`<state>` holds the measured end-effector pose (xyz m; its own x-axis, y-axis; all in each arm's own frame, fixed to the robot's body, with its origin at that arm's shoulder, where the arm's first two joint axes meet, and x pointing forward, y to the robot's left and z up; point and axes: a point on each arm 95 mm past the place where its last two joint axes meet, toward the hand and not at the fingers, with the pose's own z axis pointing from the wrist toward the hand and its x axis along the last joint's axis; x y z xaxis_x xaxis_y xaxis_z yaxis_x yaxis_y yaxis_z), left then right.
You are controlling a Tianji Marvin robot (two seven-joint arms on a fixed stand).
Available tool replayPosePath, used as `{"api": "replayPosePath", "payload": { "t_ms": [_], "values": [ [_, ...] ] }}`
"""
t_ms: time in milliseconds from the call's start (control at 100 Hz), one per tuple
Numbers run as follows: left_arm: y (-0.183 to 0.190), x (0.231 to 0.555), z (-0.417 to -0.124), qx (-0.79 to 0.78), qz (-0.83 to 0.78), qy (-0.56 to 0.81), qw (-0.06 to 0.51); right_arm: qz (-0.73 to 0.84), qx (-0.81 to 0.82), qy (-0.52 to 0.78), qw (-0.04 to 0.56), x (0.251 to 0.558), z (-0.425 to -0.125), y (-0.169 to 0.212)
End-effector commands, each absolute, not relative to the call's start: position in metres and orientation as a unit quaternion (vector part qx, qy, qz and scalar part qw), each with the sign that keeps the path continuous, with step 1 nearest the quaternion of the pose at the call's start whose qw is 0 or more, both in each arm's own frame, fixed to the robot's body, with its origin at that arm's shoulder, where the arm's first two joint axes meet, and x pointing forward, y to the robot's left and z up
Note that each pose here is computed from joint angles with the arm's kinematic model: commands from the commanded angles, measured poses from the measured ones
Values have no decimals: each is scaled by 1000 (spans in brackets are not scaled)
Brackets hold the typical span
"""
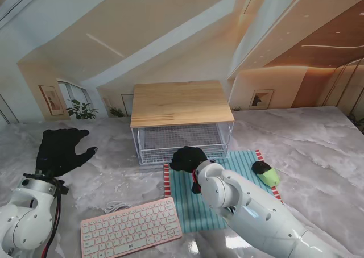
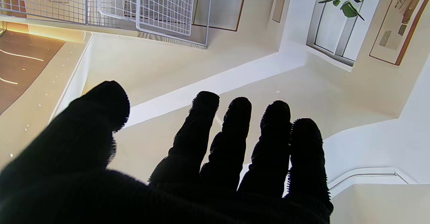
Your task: Unroll the mouse pad and set up the keyboard and mouse from the tabletop organizer
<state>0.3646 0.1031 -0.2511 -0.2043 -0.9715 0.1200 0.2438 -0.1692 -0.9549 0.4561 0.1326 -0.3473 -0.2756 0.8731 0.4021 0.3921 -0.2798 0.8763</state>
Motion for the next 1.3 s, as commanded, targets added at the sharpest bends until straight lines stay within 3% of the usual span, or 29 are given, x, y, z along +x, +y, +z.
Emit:
{"api": "replayPosePath", "payload": {
  "t_ms": [0, 1290],
  "values": [
    [101, 365, -253, -419, -639, 443, 469, 564, 566, 562, 212, 458, -347, 135],
    [102, 362, -255, -422, -636, 441, 472, 531, 590, 559, 239, 476, -363, 145]
  ]
}}
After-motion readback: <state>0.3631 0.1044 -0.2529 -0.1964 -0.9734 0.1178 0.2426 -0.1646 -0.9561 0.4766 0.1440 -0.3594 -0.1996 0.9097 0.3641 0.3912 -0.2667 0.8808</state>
